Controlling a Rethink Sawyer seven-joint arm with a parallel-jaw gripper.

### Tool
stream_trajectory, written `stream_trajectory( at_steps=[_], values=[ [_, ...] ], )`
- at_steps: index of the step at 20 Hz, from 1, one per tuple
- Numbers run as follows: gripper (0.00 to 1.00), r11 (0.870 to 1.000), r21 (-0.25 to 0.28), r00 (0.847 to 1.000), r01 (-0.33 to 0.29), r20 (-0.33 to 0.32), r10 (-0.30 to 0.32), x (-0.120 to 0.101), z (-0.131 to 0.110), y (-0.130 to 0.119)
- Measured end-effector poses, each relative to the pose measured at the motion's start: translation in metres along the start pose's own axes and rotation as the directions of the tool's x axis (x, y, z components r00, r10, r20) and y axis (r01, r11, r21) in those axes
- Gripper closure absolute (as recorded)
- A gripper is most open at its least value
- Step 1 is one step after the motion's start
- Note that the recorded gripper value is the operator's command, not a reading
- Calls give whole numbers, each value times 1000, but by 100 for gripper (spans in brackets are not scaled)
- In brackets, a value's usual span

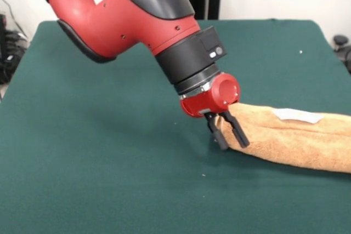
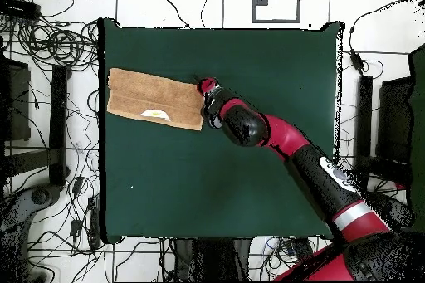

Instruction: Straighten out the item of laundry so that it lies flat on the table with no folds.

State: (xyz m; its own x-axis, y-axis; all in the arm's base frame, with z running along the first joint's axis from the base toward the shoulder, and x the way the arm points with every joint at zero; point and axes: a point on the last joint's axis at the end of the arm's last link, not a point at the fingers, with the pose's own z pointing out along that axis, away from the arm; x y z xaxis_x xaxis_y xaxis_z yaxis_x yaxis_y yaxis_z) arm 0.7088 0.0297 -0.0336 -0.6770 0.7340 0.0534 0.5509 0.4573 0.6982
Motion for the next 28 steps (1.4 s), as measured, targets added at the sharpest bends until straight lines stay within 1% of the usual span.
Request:
stream_trajectory(
  at_steps=[8, 21, 28],
  values=[
    [0, 1000, -7, 1000, 18, -10, -18, 5, 2, 4],
    [0, 1000, -9, 1000, 10, -24, -10, 10, 5, 2],
    [0, 1000, -10, 999, 4, -49, -4, 14, 6, 4]
  ],
)
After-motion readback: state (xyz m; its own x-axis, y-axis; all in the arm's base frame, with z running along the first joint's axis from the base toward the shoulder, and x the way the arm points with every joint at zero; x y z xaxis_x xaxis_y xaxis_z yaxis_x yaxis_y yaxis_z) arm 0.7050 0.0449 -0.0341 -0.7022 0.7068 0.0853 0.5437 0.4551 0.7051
